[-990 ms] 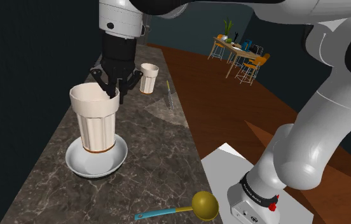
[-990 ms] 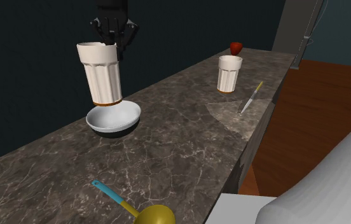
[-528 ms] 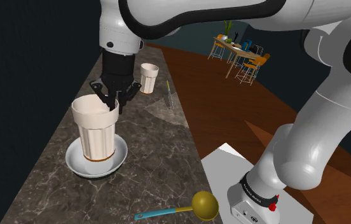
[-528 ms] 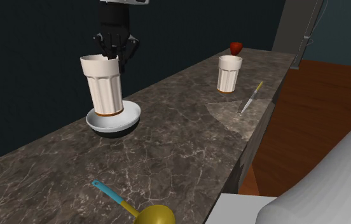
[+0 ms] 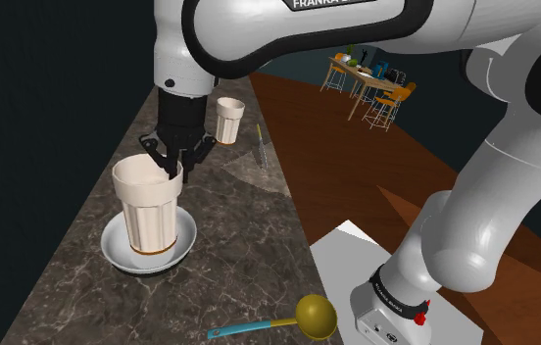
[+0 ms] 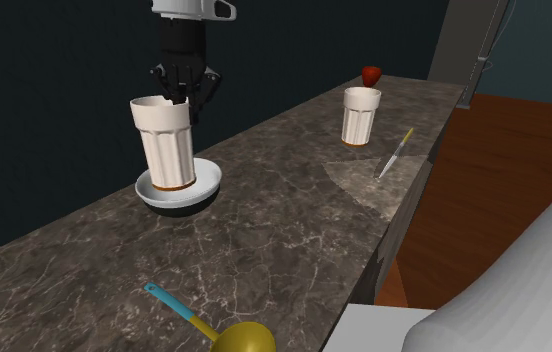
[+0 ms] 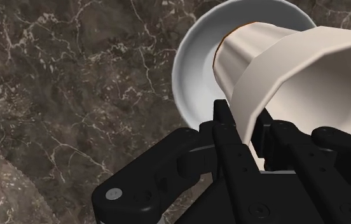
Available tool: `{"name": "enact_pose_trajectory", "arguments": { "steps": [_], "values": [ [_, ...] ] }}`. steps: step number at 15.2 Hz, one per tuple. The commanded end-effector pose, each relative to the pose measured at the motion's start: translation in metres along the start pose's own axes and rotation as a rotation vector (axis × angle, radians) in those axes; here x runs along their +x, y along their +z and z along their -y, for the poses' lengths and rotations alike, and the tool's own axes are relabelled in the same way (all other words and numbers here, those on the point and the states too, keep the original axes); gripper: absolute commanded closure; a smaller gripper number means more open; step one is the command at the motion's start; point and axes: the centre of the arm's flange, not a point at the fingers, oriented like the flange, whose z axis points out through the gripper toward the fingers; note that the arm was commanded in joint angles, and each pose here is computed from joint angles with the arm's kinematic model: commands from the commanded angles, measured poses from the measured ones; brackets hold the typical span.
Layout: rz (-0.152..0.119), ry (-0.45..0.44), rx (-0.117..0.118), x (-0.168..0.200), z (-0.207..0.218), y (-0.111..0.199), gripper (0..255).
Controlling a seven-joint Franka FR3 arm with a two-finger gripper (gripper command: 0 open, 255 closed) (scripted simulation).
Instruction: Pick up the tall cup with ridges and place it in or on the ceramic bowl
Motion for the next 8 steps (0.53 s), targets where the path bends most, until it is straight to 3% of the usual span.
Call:
{"name": "enact_pose_trajectory", "arguments": {
  "steps": [1, 3, 4, 8],
  "values": [
    [-0.001, 0.0, 0.001, 0.0, 0.0, -0.0003, 255],
    [-0.001, 0.0, 0.001, 0.0, 0.0, -0.0003, 255],
    [-0.001, 0.0, 0.001, 0.0, 0.0, -0.0003, 0],
    [-0.001, 0.0, 0.001, 0.0001, 0.0001, -0.0003, 0]
  ]
}}
